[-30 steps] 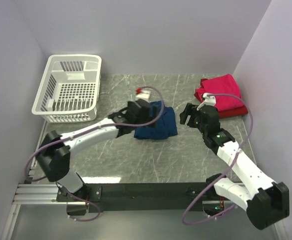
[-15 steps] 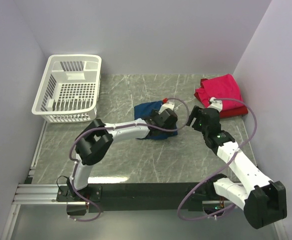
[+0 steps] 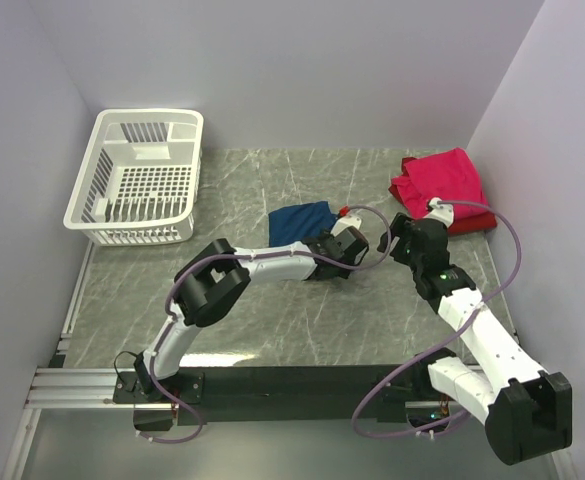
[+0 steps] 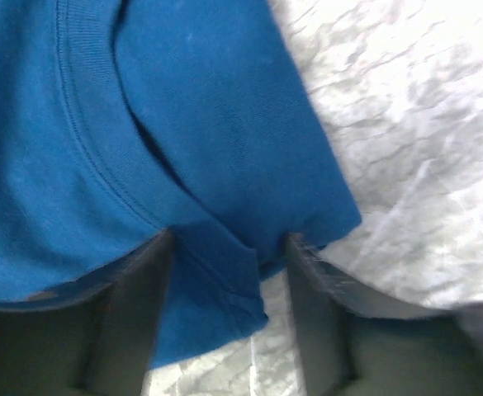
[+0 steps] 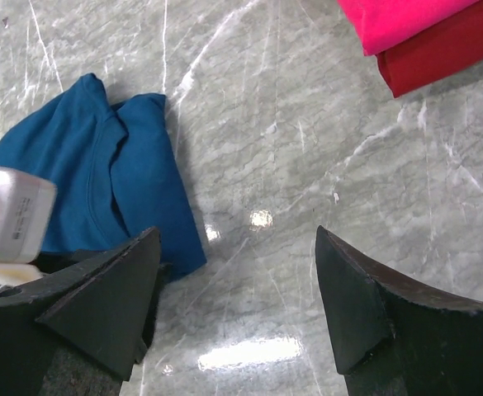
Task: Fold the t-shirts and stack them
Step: Flatten the tshirt out
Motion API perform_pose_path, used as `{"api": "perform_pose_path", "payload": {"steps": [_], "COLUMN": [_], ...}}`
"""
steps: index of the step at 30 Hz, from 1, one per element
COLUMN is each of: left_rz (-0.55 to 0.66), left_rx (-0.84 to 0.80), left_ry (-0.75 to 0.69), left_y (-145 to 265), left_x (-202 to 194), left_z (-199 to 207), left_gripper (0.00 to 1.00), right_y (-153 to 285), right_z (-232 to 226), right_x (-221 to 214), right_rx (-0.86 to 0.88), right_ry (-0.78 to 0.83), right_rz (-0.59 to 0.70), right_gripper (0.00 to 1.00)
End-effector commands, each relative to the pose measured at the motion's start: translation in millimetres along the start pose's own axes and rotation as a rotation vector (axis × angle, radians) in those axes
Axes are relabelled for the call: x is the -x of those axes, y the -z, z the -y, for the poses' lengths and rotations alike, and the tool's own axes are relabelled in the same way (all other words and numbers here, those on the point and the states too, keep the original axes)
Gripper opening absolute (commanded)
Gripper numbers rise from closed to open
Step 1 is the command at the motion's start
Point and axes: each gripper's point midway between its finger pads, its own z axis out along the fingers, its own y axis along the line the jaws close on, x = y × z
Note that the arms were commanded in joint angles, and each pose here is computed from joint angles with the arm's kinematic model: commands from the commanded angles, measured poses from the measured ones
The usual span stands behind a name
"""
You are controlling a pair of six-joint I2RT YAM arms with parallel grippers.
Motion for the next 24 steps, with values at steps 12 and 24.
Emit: {"api": "perform_pose_path", "payload": {"steps": [12,24], "left_rz": [0.075,0.033], "left_rx": [0.099,0.009], "left_ry": [0.060,0.093], "left_y": [36,44], "left_x": [34,26], "left_z": [-26,-21], "left_gripper": [0.06,0.26], "right_y": [-7,-26], "right_z": [-21,-53], "right_x": [-16,-45], "right_rx": [0.107,0.160], "right_ry": [0.009,0.052], "right_rz": [-0.064,-0.163], "right_gripper": [0.79,0.78]}}
